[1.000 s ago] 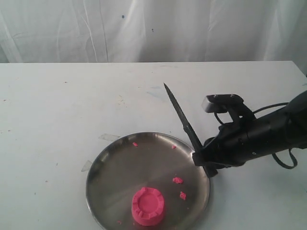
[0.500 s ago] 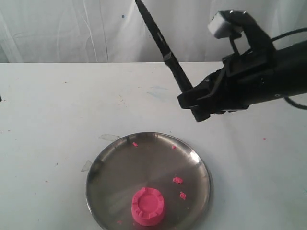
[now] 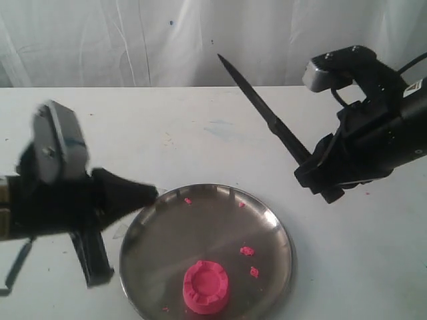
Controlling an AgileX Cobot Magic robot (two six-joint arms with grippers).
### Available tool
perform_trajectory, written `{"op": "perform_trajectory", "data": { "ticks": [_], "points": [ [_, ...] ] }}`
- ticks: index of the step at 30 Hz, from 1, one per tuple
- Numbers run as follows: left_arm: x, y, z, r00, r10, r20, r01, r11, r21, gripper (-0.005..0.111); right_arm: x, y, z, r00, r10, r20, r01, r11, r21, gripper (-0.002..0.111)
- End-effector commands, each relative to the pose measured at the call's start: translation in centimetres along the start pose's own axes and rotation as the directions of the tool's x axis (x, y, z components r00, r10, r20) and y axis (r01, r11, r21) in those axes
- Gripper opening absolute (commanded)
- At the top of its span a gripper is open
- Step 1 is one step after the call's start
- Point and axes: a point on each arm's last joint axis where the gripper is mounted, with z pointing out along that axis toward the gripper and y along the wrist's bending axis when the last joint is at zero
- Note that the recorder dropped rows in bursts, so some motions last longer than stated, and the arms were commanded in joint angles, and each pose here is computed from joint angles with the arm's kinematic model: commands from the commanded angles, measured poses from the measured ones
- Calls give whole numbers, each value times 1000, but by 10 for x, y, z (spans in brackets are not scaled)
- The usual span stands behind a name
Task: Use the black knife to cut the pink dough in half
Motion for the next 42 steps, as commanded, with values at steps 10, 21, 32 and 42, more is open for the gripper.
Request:
{"op": "perform_trajectory", "data": {
  "ticks": [10, 21, 32, 42],
  "points": [
    [33, -59, 58, 944, 284, -167, -222, 922, 316, 0, -5, 0, 7, 999, -1, 40, 0, 1000, 25, 0],
    [46, -63, 84, 946, 104, -306, 0, 947, 321, 0, -2, -3, 11, 999, 7, 54, -9, 999, 45, 0],
    [60, -54, 85, 895, 139, -424, -34, 969, 245, 0, -2, -2, 11, 999, 8, 51, -11, 999, 42, 0],
    [57, -52, 87, 905, 199, -375, -111, 964, 243, 0, -1, -1, 11, 999, 12, 43, -13, 999, 31, 0]
  ]
}}
